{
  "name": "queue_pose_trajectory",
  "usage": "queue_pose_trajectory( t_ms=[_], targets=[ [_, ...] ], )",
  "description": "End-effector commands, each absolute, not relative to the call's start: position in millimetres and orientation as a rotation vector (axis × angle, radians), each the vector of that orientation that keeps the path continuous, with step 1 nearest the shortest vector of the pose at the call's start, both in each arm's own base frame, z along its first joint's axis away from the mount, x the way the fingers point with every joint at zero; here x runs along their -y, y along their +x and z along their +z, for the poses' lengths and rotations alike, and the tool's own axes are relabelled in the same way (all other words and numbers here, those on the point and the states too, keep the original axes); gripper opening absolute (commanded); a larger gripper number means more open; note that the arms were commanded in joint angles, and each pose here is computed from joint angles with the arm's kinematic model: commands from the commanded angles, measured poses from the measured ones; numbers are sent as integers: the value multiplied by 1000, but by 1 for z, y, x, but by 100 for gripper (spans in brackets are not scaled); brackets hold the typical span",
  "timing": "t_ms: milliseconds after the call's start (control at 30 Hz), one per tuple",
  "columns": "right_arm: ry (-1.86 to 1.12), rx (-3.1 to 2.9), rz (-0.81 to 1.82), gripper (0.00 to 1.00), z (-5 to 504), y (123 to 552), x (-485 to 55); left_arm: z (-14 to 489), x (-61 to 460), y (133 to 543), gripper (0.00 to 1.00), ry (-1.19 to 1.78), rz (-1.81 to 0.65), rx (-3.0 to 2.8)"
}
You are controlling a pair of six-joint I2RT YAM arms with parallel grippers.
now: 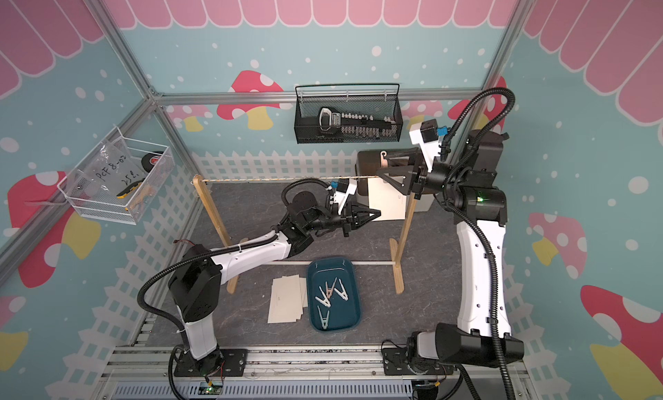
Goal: Remove the postcards from the strings
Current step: Remove the clamp from the clothesline.
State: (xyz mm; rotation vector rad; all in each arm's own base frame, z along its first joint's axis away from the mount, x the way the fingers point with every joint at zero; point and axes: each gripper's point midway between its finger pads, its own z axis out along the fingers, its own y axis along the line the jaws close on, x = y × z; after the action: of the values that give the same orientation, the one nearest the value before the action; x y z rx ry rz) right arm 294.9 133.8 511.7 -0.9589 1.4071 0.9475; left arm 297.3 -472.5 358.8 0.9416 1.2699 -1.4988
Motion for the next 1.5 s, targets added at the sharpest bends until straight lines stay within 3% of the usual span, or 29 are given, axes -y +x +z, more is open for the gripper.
queue_pose_trajectory(
  t_ms=[0, 200, 367, 1467],
  targets=[
    [-994, -1375, 976, 52, 513, 293, -138, 368, 474, 299, 0, 952, -1509, -1241],
    [-994, -1382, 1000, 61, 511, 297, -140, 367, 474, 299, 0, 955, -1510, -1245],
    [-1001, -1377, 1003, 60, 512, 296, -142, 368, 474, 299, 0, 955, -1509, -1246],
    [-979, -1376, 963, 18, 519, 296, -142, 363, 476, 303, 0, 948, -1510, -1273]
  ],
)
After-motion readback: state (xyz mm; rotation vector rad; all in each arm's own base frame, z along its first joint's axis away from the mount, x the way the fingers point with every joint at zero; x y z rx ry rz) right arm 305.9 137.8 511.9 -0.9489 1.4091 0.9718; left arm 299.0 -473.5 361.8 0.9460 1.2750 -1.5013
